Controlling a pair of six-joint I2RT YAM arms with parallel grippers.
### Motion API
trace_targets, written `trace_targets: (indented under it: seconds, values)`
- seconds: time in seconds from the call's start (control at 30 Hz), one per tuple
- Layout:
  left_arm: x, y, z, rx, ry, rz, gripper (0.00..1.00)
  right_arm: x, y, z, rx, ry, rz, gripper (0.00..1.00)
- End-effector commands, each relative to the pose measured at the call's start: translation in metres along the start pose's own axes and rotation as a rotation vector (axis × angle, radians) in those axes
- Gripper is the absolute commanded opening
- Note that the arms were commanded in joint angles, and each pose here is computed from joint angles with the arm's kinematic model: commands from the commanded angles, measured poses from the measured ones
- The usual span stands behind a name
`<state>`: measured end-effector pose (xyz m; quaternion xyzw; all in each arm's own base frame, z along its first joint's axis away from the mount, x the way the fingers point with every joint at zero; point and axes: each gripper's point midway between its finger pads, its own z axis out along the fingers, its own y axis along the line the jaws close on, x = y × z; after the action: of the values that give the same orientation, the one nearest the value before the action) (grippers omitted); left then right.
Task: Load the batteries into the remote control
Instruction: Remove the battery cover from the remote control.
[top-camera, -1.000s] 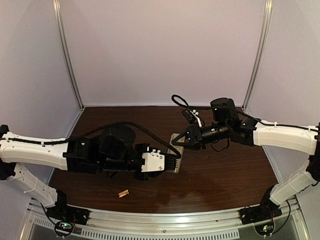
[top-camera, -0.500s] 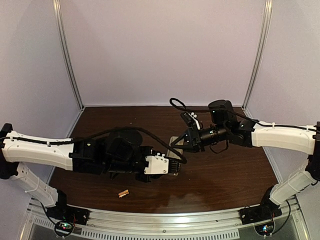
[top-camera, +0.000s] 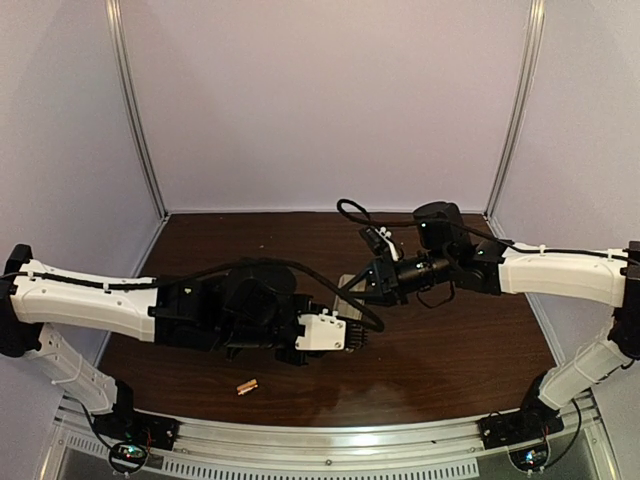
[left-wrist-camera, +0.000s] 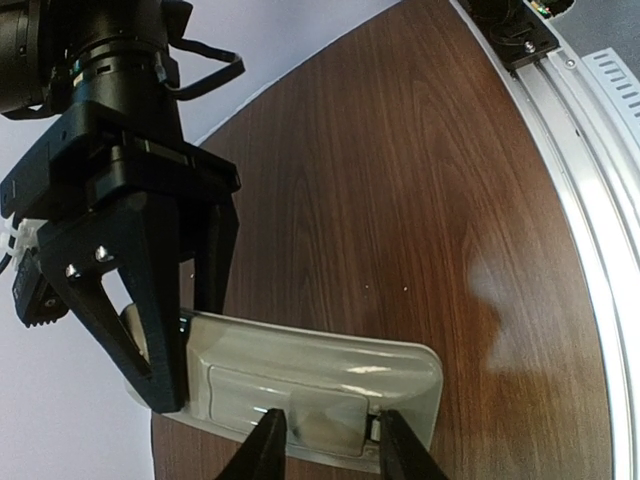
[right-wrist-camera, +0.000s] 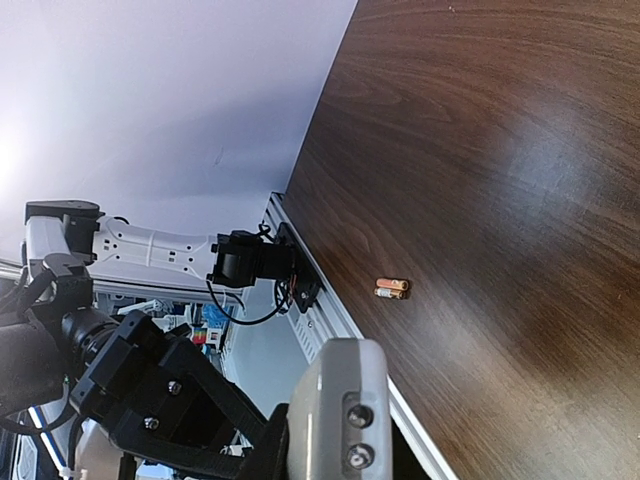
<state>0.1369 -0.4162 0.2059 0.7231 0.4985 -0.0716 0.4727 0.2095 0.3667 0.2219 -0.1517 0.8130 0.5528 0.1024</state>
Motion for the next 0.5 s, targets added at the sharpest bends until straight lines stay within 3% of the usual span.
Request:
trace_targets:
  seconds: [0.0, 0.47]
  values:
    - [0.000, 0.017, 0.002, -0.077, 0.028, 0.020, 0.33, 0.003, 0.004, 0.003, -0.024, 0.015, -0.001, 0.00]
    - [-0.016, 0.039, -0.022, -0.177, -0.066, 0.003, 0.30, 0.002, -0.014, 0.003, 0.021, 0.008, 0.012, 0.00]
